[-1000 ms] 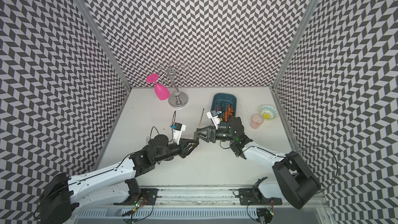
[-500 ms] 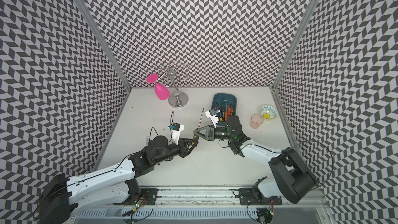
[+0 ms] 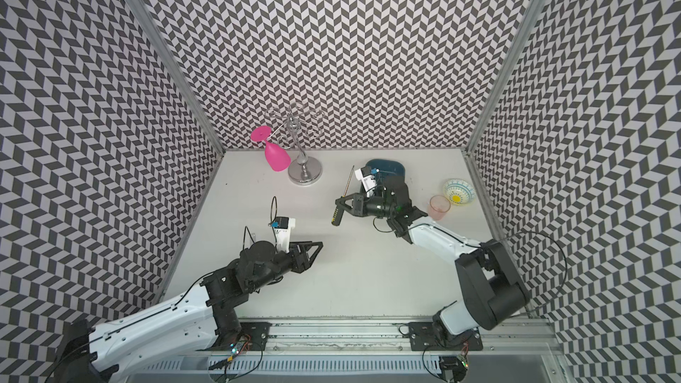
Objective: Put the screwdriver on the desktop into the storage box
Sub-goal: Place the screwdriver in the storage box.
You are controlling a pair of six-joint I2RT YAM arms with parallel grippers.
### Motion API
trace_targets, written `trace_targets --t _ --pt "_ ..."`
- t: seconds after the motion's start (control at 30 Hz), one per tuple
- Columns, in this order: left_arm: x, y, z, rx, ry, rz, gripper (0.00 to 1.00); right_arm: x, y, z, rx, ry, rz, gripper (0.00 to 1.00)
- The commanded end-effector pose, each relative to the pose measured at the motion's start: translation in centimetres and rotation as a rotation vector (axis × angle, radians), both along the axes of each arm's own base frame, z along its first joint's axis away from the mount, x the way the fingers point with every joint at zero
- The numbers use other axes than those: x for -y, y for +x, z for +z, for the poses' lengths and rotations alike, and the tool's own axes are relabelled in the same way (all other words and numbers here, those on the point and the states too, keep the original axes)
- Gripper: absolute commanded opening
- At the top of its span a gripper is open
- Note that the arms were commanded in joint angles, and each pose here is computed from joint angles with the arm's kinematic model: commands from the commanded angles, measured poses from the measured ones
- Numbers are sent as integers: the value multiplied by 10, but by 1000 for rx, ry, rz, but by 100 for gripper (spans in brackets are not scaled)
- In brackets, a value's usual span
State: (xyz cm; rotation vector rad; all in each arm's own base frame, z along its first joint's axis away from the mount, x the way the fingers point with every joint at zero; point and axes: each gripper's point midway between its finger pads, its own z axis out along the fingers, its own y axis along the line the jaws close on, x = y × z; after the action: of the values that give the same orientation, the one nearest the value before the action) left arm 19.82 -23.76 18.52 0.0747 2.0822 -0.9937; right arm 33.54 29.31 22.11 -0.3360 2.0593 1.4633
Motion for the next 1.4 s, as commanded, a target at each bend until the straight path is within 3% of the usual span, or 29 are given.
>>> trace_targets --t 0.0,0.27,0.6,0.97,1.37 --pt "-18 0 -18 -38 53 62 53 18 33 -18 -29 -99 -113 19" --pt "-38 0 -27 -60 62 113 53 62 111 -28 -24 -297 -353 19" --pt "-53 -1 -34 -83 63 151 53 108 167 -48 -48 -437 -529 19" --pt "-60 1 -42 -105 36 160 53 173 177 -82 -125 -631 -662 20" --pt "-59 2 -48 -126 33 155 53 179 170 -122 -199 -691 -628 22"
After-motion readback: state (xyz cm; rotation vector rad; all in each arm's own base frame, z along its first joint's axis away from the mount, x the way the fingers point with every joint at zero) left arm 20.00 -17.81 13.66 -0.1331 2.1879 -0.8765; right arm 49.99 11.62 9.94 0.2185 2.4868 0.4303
